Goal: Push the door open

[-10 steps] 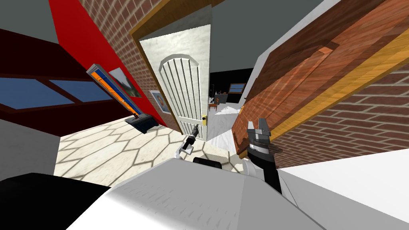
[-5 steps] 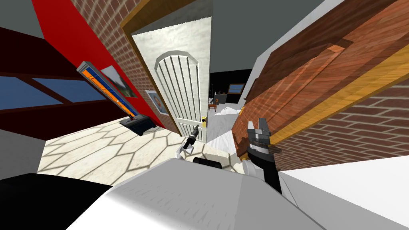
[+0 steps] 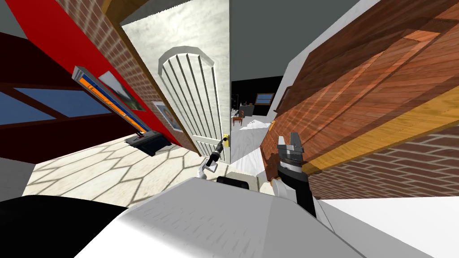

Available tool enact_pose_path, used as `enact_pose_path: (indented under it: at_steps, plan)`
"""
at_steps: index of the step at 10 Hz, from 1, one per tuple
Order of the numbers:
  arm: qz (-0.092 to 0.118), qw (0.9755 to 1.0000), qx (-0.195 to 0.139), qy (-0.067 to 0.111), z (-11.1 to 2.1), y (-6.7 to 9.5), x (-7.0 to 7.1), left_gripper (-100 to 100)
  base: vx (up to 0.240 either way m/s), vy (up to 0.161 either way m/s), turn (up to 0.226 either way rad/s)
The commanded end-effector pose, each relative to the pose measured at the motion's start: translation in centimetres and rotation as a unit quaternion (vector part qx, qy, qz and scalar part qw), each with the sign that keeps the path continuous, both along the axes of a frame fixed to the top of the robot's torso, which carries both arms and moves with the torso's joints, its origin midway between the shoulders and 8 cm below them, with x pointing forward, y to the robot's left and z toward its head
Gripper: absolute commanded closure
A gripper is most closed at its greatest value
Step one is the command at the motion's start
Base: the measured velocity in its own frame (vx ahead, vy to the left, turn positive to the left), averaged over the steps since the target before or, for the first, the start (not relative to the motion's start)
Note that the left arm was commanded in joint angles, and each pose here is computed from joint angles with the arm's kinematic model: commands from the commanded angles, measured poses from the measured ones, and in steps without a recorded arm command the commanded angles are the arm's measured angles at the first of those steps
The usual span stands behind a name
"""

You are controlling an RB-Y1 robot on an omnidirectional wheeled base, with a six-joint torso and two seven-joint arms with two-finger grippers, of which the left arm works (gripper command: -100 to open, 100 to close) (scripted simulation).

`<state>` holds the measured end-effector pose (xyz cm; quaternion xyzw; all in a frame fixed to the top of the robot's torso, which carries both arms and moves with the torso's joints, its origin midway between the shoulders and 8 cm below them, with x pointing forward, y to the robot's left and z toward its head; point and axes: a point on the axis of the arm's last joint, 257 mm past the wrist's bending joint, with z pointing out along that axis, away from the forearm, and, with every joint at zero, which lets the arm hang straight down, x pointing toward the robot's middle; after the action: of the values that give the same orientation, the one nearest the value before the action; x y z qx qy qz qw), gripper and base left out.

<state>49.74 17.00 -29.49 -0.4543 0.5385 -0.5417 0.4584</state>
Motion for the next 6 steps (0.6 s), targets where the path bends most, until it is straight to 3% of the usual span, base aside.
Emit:
enact_pose_path:
  at_steps: [1, 4, 5, 6]
  plan:
    - [0.002, 1.0, 0.0, 0.0, -0.05, 0.12, 0.24, -100, 0.217, -0.033, -0.024]
    - [0.005, 1.0, -0.002, 0.001, -0.12, 0.18, 0.63, -100, 0.199, -0.033, -0.024]
    - [0.005, 1.0, -0.002, 0.001, -0.1, 0.17, 0.57, -100, 0.084, -0.015, 0.001]
    - [0.005, 1.0, -0.002, 0.001, -0.1, 0.17, 0.57, 100, -0.009, 0.002, 0.005]
